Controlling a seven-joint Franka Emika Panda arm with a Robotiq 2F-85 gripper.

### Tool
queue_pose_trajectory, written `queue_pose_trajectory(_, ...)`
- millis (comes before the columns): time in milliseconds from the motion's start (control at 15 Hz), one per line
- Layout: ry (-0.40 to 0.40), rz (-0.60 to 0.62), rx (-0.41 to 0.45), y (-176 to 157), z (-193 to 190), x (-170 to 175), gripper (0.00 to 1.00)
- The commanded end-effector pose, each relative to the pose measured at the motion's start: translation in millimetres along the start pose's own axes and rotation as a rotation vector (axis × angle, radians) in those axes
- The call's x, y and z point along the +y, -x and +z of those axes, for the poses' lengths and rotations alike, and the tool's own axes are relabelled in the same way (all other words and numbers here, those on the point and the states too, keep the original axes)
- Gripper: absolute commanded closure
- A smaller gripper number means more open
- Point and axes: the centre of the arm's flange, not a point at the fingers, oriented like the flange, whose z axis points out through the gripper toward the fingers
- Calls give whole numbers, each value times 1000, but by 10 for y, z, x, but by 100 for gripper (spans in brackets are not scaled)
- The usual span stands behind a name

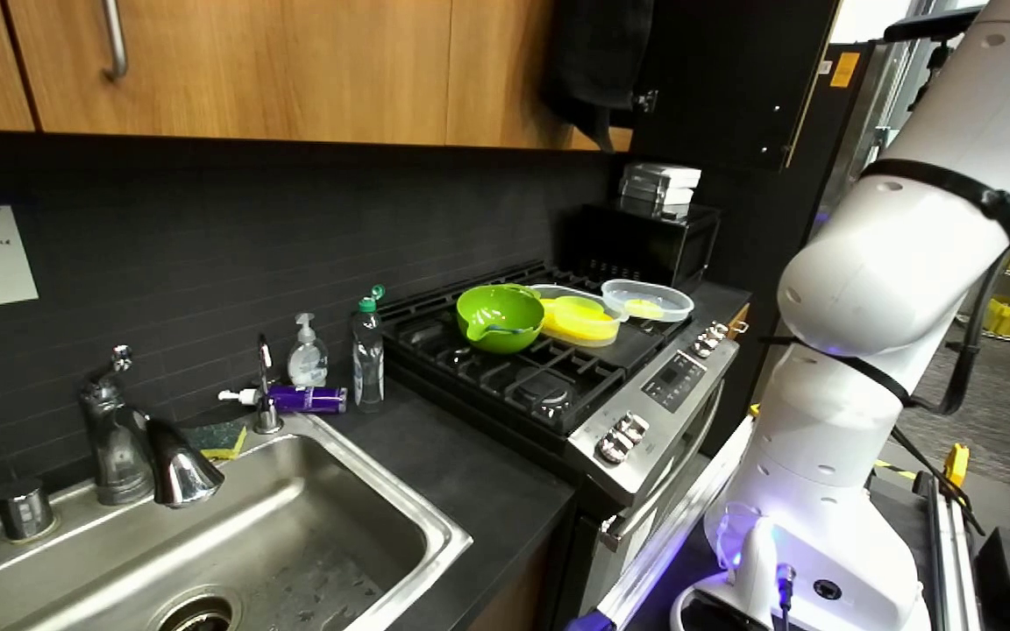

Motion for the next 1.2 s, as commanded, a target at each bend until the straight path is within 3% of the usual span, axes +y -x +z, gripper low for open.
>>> queue_pose_trajectory(0,-3,-23,-86,58,-50,-191,99)
queue_pose_trajectory(467,135,-10,-232,209,257,-36,99)
queue_pose_trajectory(1133,187,-45,-316,297,407,-31,99)
